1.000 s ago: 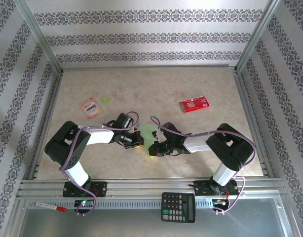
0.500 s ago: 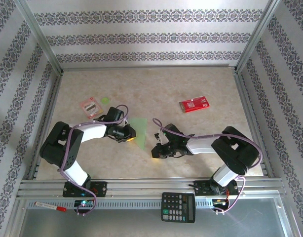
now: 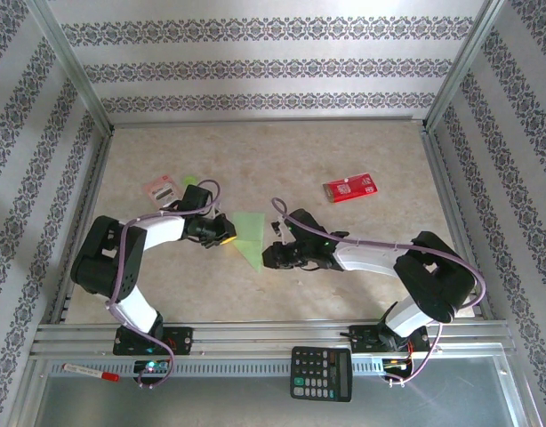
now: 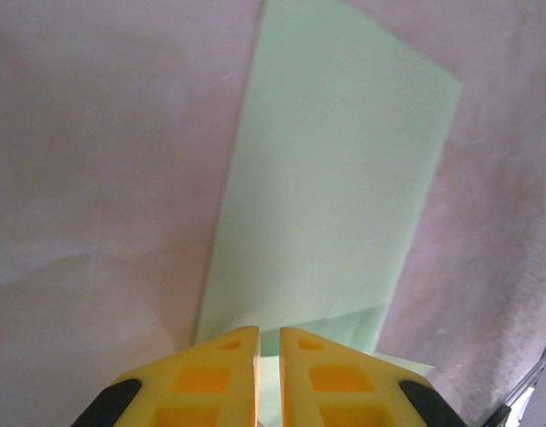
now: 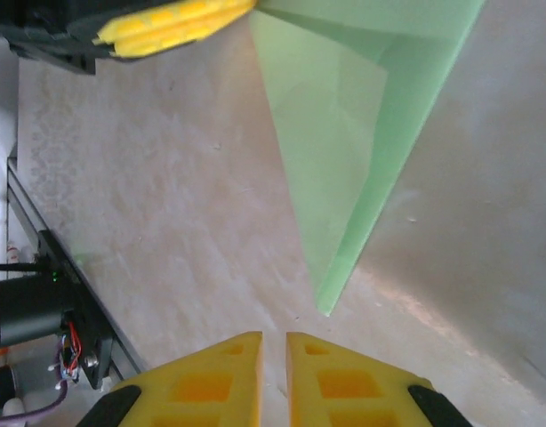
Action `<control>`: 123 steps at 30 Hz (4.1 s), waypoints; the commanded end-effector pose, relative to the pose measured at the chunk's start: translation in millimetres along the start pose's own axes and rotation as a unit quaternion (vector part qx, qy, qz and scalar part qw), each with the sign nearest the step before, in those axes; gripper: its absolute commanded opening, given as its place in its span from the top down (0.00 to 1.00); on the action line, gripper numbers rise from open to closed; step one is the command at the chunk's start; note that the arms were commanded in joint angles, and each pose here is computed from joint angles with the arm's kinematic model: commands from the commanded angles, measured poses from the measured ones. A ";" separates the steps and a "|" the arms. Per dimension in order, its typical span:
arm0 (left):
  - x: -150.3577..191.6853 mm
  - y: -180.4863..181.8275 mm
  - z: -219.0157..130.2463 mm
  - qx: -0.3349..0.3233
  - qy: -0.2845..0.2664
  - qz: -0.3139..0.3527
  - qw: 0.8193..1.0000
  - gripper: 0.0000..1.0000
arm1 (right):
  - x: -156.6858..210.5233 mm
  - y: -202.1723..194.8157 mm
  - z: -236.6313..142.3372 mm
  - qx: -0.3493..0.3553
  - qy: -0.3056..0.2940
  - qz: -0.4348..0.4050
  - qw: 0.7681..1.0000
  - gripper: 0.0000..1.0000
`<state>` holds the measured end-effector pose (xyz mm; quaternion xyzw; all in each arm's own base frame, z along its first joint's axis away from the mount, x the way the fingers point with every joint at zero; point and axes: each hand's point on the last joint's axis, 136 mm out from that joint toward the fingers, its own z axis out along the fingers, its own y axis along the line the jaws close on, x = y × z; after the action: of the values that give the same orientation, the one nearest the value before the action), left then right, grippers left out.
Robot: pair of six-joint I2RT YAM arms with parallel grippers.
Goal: Fold a paper plane with a square sheet of paper (pick it up from the middle)
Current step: Perform the third fold on the triangle at the bottom-center of the table.
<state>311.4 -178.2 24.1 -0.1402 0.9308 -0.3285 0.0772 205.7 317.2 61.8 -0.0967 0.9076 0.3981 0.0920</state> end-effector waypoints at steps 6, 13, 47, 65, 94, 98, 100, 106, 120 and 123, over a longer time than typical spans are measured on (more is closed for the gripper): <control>37.9 -7.8 17.1 -0.007 0.047 0.024 0.999 0.89 | -0.4 -19.2 -24.4 0.014 -0.012 0.027 0.999 0.85; 91.1 -39.5 24.9 0.001 0.076 0.044 0.996 0.88 | 12.7 -12.3 -54.3 0.006 -0.036 0.016 0.999 0.80; 99.5 -45.1 6.9 0.033 0.133 0.064 0.988 0.53 | 54.2 -83.1 -2.8 0.094 0.046 0.064 0.992 1.00; 96.1 -48.9 13.9 0.044 0.136 0.063 0.988 0.56 | 54.5 -85.6 -3.1 0.094 0.041 0.067 0.993 1.00; 91.0 -42.9 21.0 0.042 0.119 0.098 0.987 0.96 | 34.1 -83.3 -4.7 0.084 0.049 0.042 0.994 0.99; 89.2 -42.8 15.0 0.038 0.099 0.067 0.992 1.00 | 20.0 -71.3 -13.6 0.085 0.050 0.009 0.995 0.92; 90.3 -43.3 10.6 0.036 0.086 0.040 0.995 1.00 | 14.1 -64.0 -23.8 0.099 0.042 -0.015 0.994 0.87; 89.8 -51.0 -7.6 0.025 0.047 -0.022 0.998 1.00 | 11.5 -37.2 -38.3 0.134 -0.002 -0.084 0.987 0.75; 90.5 -65.7 -11.7 0.019 0.065 -0.080 0.994 1.00 | 17.5 -2.3 -9.5 0.214 -0.107 -0.162 0.957 0.63; 90.2 -66.9 -10.4 0.019 0.069 -0.083 0.994 1.00 | 18.2 -4.7 -3.6 0.238 -0.112 -0.166 0.950 0.61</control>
<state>241.9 -246.2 68.7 -0.1777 0.9138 -0.3650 0.0131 171.5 307.8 49.3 -0.2049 0.9316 0.1886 0.2334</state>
